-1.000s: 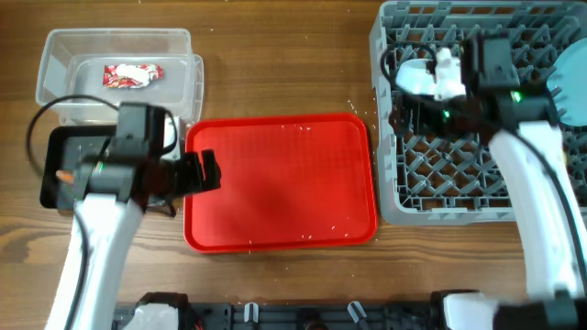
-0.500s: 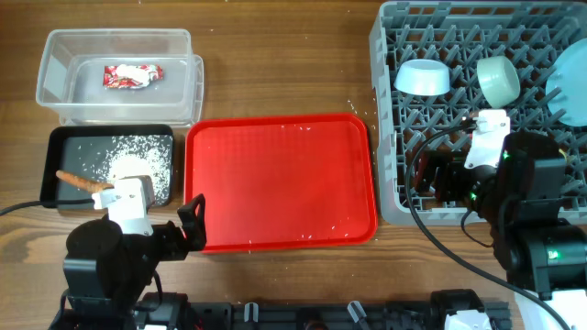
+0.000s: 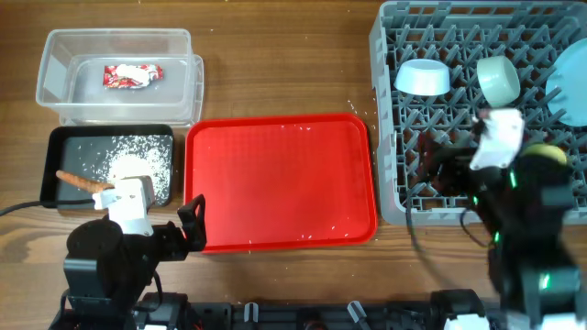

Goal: Sort waste into correct bins and load items into the dishwasher rack

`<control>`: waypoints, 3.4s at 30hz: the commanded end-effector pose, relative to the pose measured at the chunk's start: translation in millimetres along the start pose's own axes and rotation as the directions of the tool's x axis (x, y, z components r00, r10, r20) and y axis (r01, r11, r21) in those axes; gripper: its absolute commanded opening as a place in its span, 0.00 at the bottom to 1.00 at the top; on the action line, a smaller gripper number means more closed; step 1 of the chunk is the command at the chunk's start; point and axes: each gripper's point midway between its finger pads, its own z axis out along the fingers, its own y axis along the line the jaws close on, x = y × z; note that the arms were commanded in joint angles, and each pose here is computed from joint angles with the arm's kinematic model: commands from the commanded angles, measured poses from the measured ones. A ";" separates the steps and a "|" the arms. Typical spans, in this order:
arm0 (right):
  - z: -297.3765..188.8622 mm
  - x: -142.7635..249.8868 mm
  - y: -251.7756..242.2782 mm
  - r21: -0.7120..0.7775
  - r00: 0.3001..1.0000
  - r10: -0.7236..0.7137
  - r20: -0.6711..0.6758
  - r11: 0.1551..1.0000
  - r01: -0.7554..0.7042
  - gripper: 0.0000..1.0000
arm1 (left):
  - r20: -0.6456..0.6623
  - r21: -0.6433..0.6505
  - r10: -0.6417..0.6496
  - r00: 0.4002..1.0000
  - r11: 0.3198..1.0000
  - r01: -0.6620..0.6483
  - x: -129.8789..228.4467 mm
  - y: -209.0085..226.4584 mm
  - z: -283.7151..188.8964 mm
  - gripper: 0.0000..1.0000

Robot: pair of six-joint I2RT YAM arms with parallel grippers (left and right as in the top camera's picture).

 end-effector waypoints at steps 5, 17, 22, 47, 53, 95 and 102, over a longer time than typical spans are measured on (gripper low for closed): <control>-2.7 51.7 1.1 -0.098 0.892 0.066 0.448 0.995 -0.025 1.00 | 0.000 -0.017 0.009 1.000 1.000 -0.009 1.7 3.7 1.5 1.00; 16.4 114.7 -7.4 -0.041 0.919 -0.037 0.393 0.997 0.058 1.00 | 0.000 -0.017 0.009 1.000 1.000 -0.009 1.7 3.7 1.5 1.00; 16.5 114.8 -7.4 -0.041 0.919 -0.037 0.392 0.997 0.058 1.00 | 0.000 -0.017 0.009 1.000 1.000 -0.009 1.7 3.7 1.5 1.00; 16.5 114.8 -7.4 -0.042 0.919 -0.037 0.392 0.997 0.058 1.00 | 0.087 -0.049 0.023 0.996 0.999 -0.018 -1.8 11.3 -5.3 1.00; 16.5 114.8 -7.4 -0.042 0.919 -0.037 0.392 0.997 0.058 1.00 | 0.259 -0.022 0.032 0.965 0.999 -0.027 7.9 19.9 15.5 1.00; 16.5 114.8 -7.4 -0.041 0.919 -0.037 0.392 0.997 0.058 1.00 | 0.527 0.023 0.032 0.849 0.998 -0.052 21.9 38.8 94.6 1.00; 16.5 114.8 -7.4 -0.041 0.919 -0.037 0.392 0.997 0.058 1.00 | 0.527 0.023 0.032 0.849 0.998 -0.052 21.9 38.8 94.6 1.00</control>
